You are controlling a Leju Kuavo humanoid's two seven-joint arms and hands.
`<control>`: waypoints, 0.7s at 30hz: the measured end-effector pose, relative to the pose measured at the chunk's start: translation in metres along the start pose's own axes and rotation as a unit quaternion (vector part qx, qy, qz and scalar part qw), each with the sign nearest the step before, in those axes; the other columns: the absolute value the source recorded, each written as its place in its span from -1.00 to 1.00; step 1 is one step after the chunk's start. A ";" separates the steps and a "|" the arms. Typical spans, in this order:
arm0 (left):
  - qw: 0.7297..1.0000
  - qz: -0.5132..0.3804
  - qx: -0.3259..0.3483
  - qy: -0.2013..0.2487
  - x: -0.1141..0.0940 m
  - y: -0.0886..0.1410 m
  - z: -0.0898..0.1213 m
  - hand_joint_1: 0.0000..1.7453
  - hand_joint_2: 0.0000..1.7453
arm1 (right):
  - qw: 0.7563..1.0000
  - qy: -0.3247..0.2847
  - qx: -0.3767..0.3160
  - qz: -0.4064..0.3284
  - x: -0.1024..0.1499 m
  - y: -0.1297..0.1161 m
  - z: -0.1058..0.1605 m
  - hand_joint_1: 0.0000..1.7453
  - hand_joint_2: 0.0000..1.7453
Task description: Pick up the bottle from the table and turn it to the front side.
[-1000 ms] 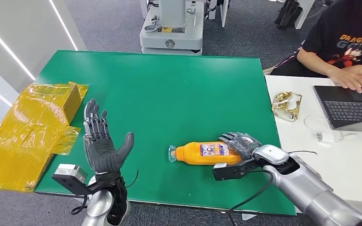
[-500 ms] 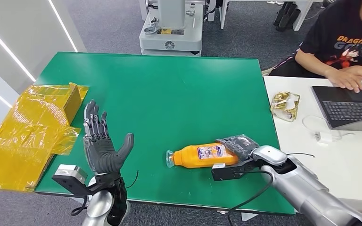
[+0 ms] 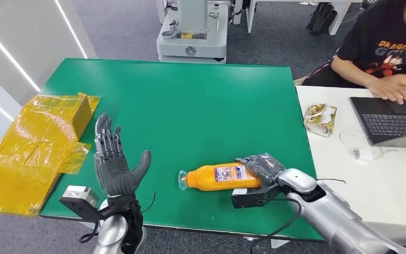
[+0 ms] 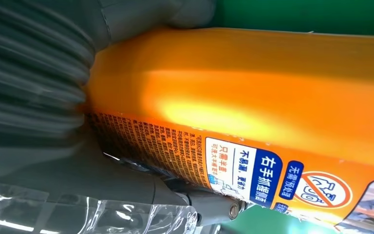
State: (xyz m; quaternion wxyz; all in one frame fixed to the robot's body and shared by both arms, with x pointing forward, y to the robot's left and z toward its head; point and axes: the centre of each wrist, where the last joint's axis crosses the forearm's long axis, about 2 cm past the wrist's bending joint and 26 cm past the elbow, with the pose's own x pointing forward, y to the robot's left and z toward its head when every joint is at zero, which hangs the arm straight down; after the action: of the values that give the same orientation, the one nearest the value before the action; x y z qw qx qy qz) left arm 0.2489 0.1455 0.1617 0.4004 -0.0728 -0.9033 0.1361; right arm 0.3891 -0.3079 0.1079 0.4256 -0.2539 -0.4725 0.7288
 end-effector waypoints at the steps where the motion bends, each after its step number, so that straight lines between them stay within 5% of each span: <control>1: 1.000 -0.002 0.001 0.000 0.000 0.000 0.000 -1.00 1.00 | 1.000 0.004 -0.013 0.007 0.003 0.002 0.000 1.00 1.00; 8: 1.000 -0.015 0.019 -0.005 0.004 0.003 0.001 -1.00 1.00 | 0.989 0.020 -0.146 -0.027 0.046 0.028 -0.001 1.00 1.00; 14: 0.999 -0.020 0.032 -0.007 0.007 0.005 0.001 -1.00 1.00 | 0.943 0.024 -0.301 -0.139 0.087 0.046 0.007 1.00 1.00; 21: 0.998 -0.019 0.056 -0.001 0.006 0.006 0.002 -1.00 1.00 | 0.914 0.046 -0.353 -0.193 0.102 0.068 0.021 1.00 1.00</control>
State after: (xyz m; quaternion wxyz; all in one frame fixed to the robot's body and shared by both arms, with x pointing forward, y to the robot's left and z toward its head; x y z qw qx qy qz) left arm 0.2436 0.1524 0.1626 0.4055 -0.0333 -0.8959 0.1786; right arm 0.2951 -0.2428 0.0582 0.4624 -0.3248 -0.7187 0.4052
